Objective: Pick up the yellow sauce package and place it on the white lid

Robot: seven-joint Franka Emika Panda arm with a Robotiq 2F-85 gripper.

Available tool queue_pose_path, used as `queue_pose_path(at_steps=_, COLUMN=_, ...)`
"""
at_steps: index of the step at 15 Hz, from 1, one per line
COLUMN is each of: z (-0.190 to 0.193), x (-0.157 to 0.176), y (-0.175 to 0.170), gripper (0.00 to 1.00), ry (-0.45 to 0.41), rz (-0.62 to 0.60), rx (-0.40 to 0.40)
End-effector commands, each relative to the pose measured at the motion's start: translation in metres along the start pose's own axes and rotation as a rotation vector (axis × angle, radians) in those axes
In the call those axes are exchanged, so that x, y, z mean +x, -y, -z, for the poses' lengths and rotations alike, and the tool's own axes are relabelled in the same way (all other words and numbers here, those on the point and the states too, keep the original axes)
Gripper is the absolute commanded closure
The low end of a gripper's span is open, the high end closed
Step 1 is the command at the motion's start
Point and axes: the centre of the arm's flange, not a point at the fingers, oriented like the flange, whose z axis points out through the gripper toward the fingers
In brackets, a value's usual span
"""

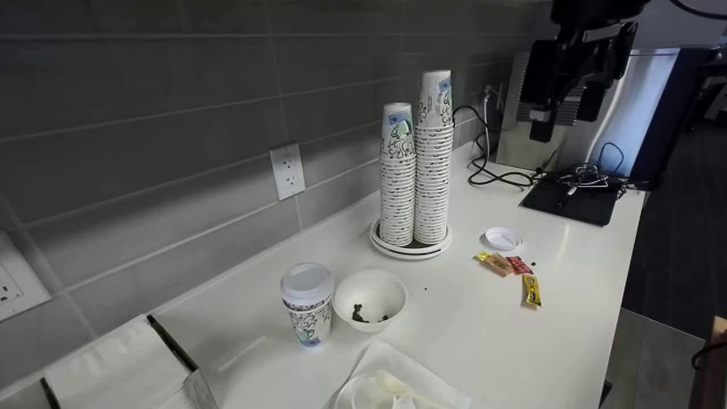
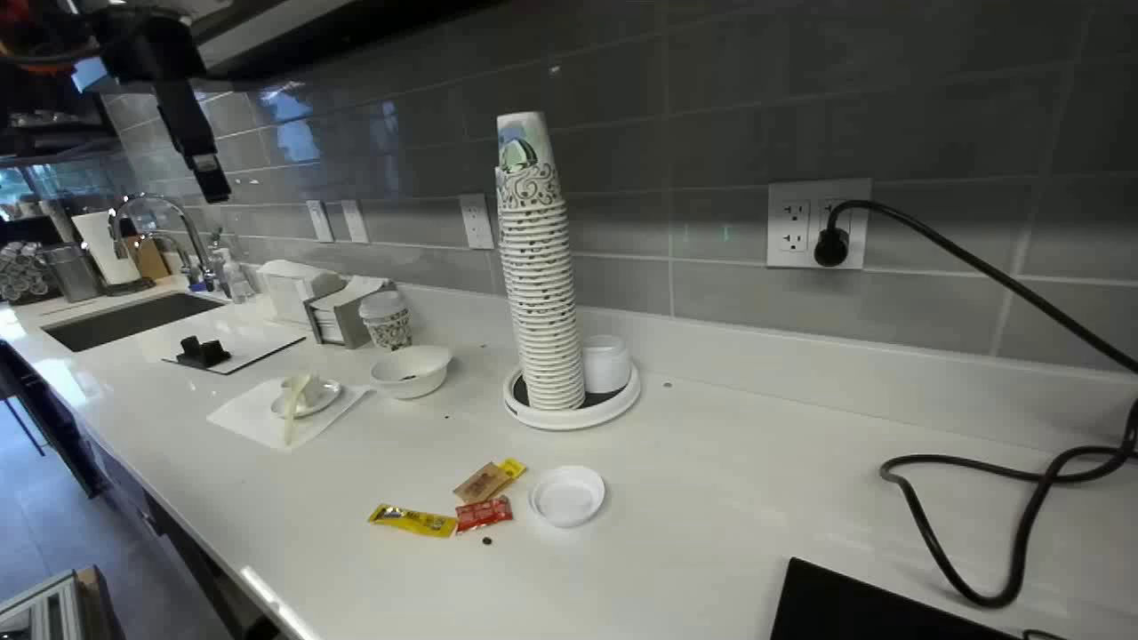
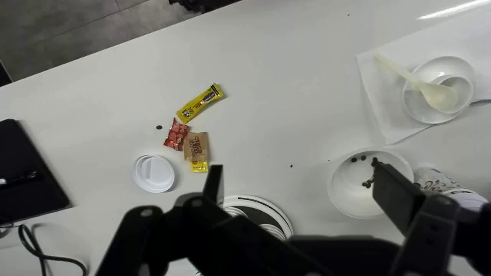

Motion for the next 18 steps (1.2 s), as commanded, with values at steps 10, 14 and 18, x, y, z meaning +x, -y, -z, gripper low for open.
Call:
queue_pose_path(at_steps=10, z=0.0, x=0.0, y=0.0, gripper=0.0, ry=0.0, rz=0.0, rx=0.0)
queue_pose_path(at_steps=14, z=-0.004, x=0.001, y=-0.004, gripper=0.0, ry=0.023, rz=0.016, rx=0.014)
queue_pose_path(at_steps=18, z=-0.038, x=0.007, y=-0.036, gripper=0.0, ry=0.075, rz=0.057, rx=0.065)
